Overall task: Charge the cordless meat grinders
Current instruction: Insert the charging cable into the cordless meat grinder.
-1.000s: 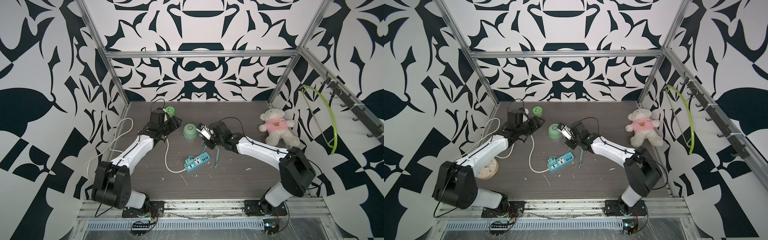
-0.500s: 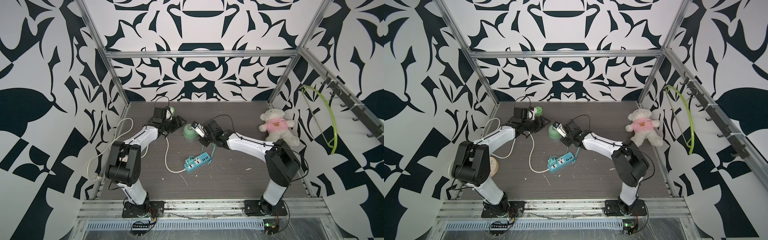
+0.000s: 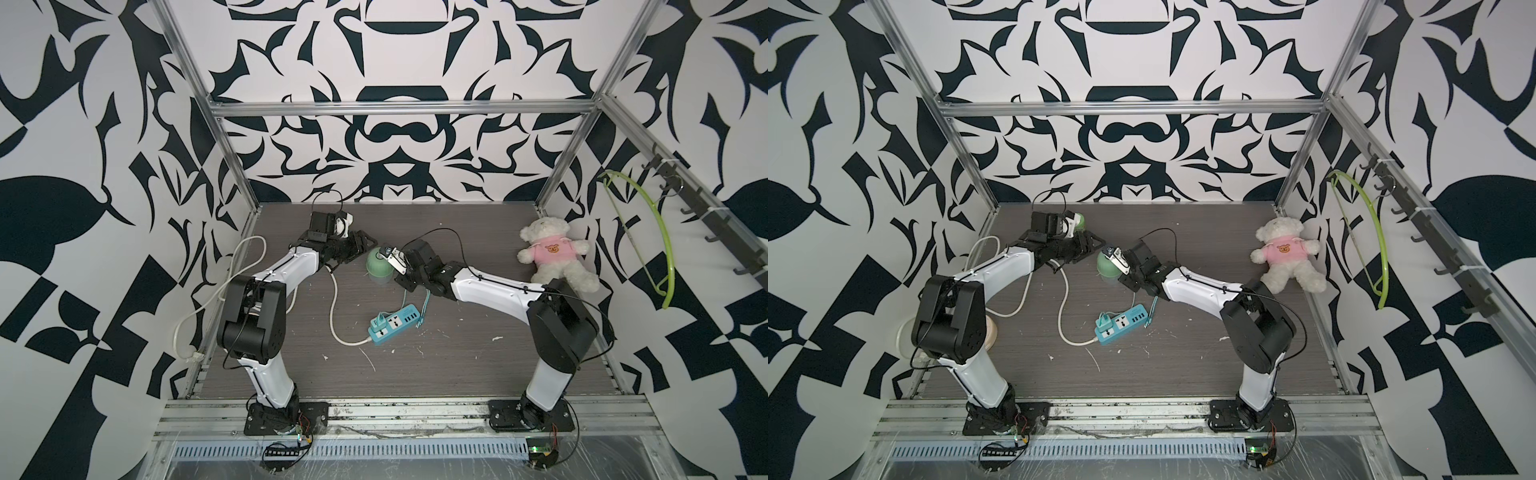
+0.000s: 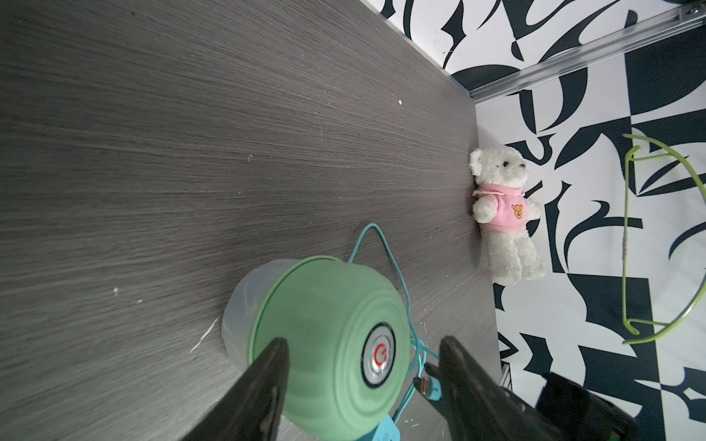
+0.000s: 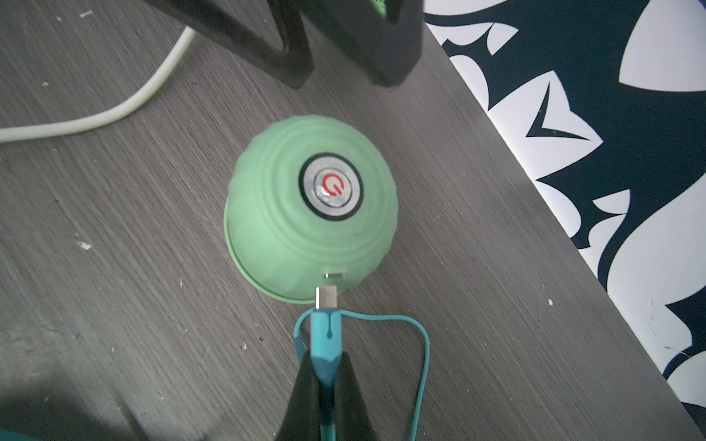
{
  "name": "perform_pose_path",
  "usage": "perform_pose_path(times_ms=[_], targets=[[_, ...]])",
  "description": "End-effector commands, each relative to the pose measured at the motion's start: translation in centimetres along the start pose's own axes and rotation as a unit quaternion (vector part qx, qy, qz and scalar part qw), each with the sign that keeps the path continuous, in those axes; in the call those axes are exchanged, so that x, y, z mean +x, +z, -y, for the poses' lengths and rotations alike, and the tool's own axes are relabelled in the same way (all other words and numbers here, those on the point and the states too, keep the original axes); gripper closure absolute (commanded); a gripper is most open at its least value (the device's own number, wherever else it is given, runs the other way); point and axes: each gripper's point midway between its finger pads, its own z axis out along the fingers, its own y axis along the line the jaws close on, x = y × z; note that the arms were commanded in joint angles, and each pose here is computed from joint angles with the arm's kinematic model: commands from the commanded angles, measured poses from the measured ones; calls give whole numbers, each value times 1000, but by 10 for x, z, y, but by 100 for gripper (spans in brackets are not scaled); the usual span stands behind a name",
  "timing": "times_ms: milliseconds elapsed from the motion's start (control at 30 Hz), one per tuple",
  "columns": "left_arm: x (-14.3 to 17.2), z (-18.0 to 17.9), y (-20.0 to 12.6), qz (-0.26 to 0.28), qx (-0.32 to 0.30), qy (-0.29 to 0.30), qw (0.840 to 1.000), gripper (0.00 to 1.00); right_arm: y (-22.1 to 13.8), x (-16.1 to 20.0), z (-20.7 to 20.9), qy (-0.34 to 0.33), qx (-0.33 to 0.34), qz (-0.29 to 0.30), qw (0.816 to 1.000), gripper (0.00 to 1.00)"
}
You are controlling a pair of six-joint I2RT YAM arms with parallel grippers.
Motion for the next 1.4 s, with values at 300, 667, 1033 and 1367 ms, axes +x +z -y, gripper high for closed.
perform_pose_path(times_ms=[300, 667, 1033, 1367], targets=[[4, -4, 9, -35, 6, 10, 999, 39, 2, -10, 5, -11, -4, 18, 1000, 100], [9, -7, 12, -50, 5, 12, 999, 42, 7, -13, 9, -12, -1, 19, 1000, 100], [11, -9, 14, -59, 4, 15, 998, 44, 7, -20, 13, -14, 5, 29, 999, 100], [14, -12, 15, -67, -1, 20, 998, 46, -1, -24, 16, -18, 13, 45, 999, 100]])
